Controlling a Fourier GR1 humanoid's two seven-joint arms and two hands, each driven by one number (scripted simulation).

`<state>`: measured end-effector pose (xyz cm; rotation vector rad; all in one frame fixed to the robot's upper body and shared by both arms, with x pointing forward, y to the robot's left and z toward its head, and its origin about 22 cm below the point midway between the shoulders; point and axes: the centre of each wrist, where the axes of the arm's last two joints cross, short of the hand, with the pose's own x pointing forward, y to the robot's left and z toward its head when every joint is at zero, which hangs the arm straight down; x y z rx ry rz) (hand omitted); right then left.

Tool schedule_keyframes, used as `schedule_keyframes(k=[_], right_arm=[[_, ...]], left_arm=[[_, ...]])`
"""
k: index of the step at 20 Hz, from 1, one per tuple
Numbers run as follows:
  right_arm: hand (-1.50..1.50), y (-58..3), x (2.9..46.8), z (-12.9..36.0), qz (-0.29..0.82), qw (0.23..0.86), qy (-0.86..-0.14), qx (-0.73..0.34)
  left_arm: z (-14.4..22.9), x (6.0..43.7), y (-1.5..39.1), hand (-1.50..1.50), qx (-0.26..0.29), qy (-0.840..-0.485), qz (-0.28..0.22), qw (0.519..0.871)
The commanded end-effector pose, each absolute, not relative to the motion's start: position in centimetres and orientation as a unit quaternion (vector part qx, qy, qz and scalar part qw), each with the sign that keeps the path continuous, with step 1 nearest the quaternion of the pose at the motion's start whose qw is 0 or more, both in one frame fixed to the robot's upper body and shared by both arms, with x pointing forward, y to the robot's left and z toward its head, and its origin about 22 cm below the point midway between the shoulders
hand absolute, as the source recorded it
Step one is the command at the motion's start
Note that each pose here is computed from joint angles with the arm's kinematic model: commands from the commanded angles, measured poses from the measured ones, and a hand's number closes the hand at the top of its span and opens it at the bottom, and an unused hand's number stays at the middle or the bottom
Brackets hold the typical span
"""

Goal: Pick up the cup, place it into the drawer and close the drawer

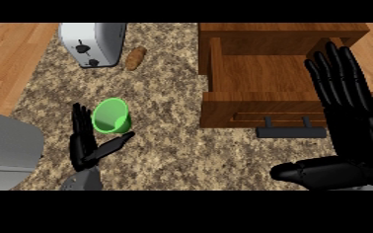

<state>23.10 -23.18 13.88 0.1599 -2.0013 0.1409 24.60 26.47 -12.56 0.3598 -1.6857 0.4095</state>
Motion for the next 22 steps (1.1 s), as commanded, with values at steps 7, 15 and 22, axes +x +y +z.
schedule_keyframes(k=[7, 15, 22], right_arm=[[-1.50, -25.5, 23.7, 14.4, 0.054, 0.526, -0.847, 0.062], [-1.50, -24.6, 23.7, 13.3, 0.056, 0.531, -0.842, 0.078], [-1.50, -22.9, 20.8, 14.2, 0.063, 0.535, -0.840, 0.070]], left_arm=[[-13.7, 26.0, 27.6, -1.50, 0.131, -0.745, 0.171, 0.631], [-13.3, 27.3, 27.0, -1.50, 0.104, -0.750, 0.200, 0.622], [-14.2, 27.7, 26.4, -1.50, 0.046, -0.754, 0.210, 0.621]])
